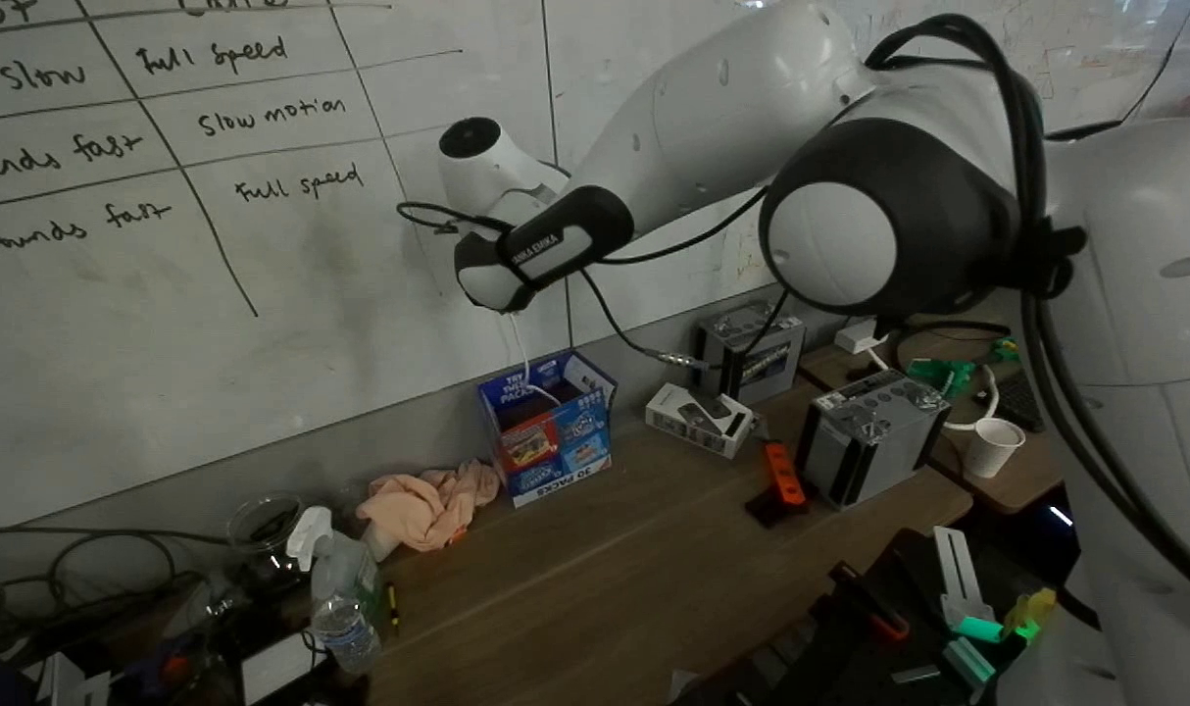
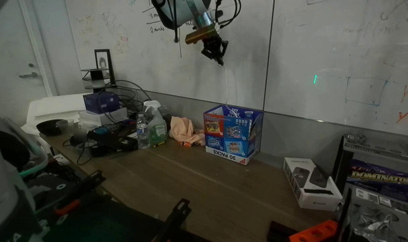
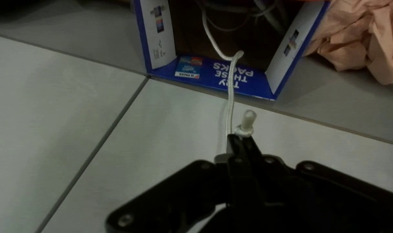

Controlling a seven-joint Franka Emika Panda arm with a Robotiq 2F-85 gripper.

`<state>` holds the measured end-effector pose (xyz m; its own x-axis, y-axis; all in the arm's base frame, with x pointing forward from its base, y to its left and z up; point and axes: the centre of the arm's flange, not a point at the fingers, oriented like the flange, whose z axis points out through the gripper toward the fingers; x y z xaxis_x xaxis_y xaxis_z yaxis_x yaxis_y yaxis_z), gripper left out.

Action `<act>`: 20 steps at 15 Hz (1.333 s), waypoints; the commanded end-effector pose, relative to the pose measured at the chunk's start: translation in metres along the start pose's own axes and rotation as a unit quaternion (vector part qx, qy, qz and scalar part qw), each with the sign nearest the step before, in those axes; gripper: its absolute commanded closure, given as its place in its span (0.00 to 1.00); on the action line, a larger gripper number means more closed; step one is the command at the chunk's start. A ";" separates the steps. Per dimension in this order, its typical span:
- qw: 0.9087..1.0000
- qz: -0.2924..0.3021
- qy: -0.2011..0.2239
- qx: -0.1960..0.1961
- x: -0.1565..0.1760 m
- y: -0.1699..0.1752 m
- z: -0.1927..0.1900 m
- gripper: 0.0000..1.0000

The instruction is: Put the strings in the box

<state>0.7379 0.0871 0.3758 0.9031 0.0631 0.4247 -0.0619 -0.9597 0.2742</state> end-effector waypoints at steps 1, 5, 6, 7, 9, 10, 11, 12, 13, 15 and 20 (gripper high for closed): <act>1.000 0.001 -0.026 -0.016 -0.014 0.002 0.039 0.99; 0.998 0.005 -0.058 -0.017 -0.018 0.002 0.085 0.99; 0.998 0.007 -0.063 -0.015 -0.020 0.002 0.094 0.99; 0.998 0.014 -0.063 -0.006 -0.019 0.003 0.104 0.99; 0.997 0.029 -0.066 0.004 -0.018 0.006 0.116 0.99; 0.997 0.035 -0.067 0.009 -0.017 0.007 0.122 0.99; 0.997 0.043 -0.068 0.014 -0.016 0.008 0.125 0.99; 0.996 0.049 -0.070 0.017 -0.016 0.008 0.130 0.99; 0.996 0.052 -0.070 0.019 -0.016 0.009 0.133 0.99; 0.995 0.058 -0.076 0.020 -0.017 0.010 0.138 0.71; 0.993 0.061 -0.093 0.028 -0.023 0.015 0.130 0.41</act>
<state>0.7657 0.0361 0.2433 0.9482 -0.0999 0.3016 -0.1656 -0.9656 0.2007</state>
